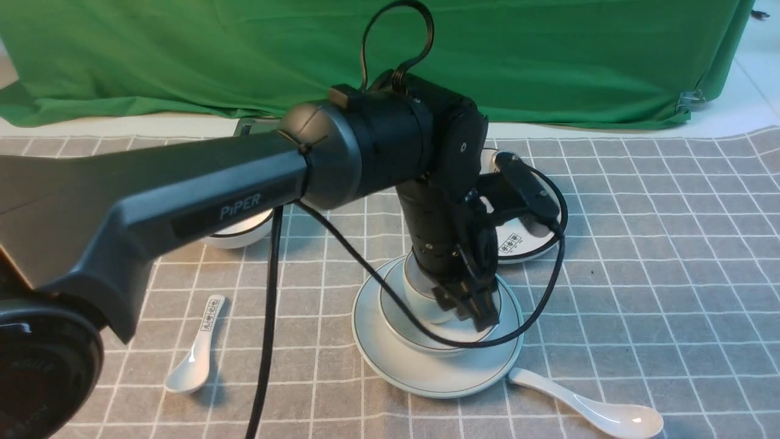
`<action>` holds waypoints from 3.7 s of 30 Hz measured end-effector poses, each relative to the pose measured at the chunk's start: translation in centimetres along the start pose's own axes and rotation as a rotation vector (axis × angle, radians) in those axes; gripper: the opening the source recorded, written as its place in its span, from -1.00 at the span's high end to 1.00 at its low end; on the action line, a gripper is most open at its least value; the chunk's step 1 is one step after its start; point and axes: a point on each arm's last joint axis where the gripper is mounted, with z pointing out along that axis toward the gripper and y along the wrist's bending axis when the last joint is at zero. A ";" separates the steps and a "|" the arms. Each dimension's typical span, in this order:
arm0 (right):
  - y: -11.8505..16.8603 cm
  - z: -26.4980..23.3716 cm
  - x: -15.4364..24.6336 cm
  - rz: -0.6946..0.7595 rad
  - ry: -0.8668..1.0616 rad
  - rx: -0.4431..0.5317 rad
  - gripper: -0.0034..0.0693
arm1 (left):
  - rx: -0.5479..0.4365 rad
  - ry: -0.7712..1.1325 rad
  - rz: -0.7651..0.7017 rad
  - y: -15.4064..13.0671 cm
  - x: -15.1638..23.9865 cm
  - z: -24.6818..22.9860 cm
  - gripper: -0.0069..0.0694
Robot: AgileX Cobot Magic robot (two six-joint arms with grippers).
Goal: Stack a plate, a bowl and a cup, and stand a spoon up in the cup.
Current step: Use the left arm to put the blue teacup into the blue rice bowl in the middle, then use the right arm to grab a blue soup spoon, then use the right arm to put the blue soup spoon into the blue teacup in the middle
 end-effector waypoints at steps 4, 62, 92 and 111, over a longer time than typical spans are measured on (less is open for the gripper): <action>0.0 2.5 -1.2 -0.122 0.108 0.028 -0.23 | 0.023 -0.019 -0.023 -0.1 -0.7 -1.9 -0.15; -2.8 16.6 -10.3 -0.059 0.003 -0.067 0.45 | -0.210 -0.768 -0.238 -13.6 21.7 -23.9 0.79; 1.2 26.1 -12.0 0.063 -0.861 0.053 0.45 | -0.218 -0.723 -0.237 -13.4 22.0 -22.2 0.79; 1.2 26.8 -9.6 0.055 -0.805 0.059 -0.24 | -0.228 -0.753 -0.235 -13.5 22.1 -22.6 0.79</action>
